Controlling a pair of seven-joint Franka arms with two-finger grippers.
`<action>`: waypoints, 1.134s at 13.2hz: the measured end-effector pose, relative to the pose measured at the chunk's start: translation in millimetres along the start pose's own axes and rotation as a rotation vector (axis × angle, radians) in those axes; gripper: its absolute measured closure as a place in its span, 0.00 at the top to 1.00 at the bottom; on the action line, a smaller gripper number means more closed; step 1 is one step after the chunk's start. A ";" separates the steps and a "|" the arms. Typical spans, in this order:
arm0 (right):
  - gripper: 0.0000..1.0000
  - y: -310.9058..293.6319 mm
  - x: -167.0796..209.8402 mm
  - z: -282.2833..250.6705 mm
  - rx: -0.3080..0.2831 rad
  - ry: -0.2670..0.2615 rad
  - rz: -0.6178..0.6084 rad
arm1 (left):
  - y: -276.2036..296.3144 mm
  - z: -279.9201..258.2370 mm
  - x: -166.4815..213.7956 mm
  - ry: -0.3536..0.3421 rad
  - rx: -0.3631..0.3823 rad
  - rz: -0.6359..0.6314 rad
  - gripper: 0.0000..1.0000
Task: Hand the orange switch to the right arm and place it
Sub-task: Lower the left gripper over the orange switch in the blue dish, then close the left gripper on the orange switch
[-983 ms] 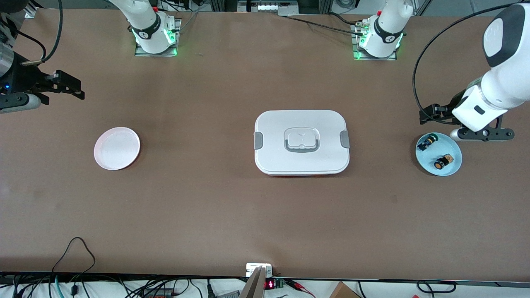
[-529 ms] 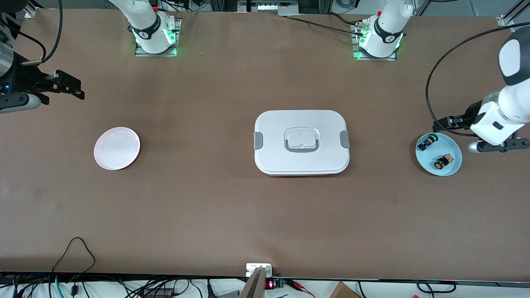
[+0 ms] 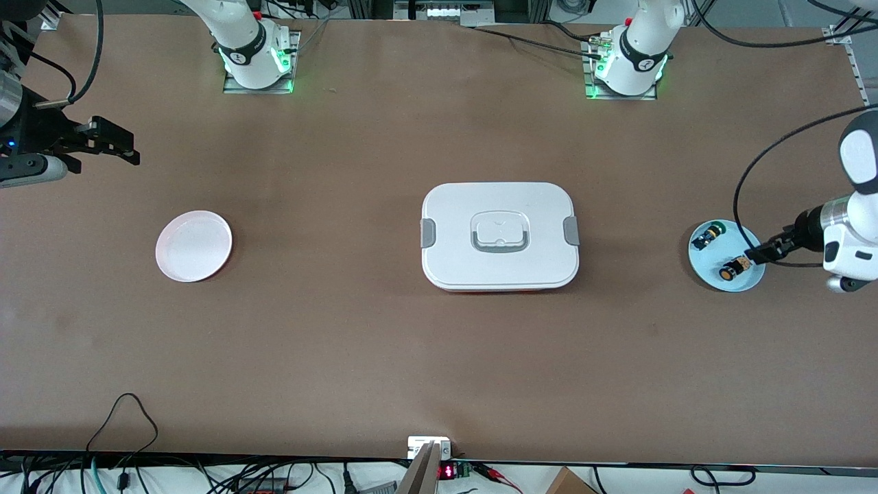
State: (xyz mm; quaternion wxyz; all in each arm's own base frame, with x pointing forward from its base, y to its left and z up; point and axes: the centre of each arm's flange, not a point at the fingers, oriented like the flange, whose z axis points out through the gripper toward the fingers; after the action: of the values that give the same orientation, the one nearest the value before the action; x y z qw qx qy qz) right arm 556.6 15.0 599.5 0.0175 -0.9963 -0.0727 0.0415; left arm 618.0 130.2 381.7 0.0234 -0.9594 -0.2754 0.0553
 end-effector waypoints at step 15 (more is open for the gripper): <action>1.00 0.0 0.0 -0.1 0.000 0.000 0.000 | -63.9 174.1 39.9 0.098 -0.041 -0.033 1.00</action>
State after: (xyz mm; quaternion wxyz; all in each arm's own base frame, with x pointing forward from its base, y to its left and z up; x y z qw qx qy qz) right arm 556.6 15.0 599.6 0.0175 -0.9963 -0.0727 0.0414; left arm 597.3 208.1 209.9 0.0183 -0.9566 -0.2910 0.0024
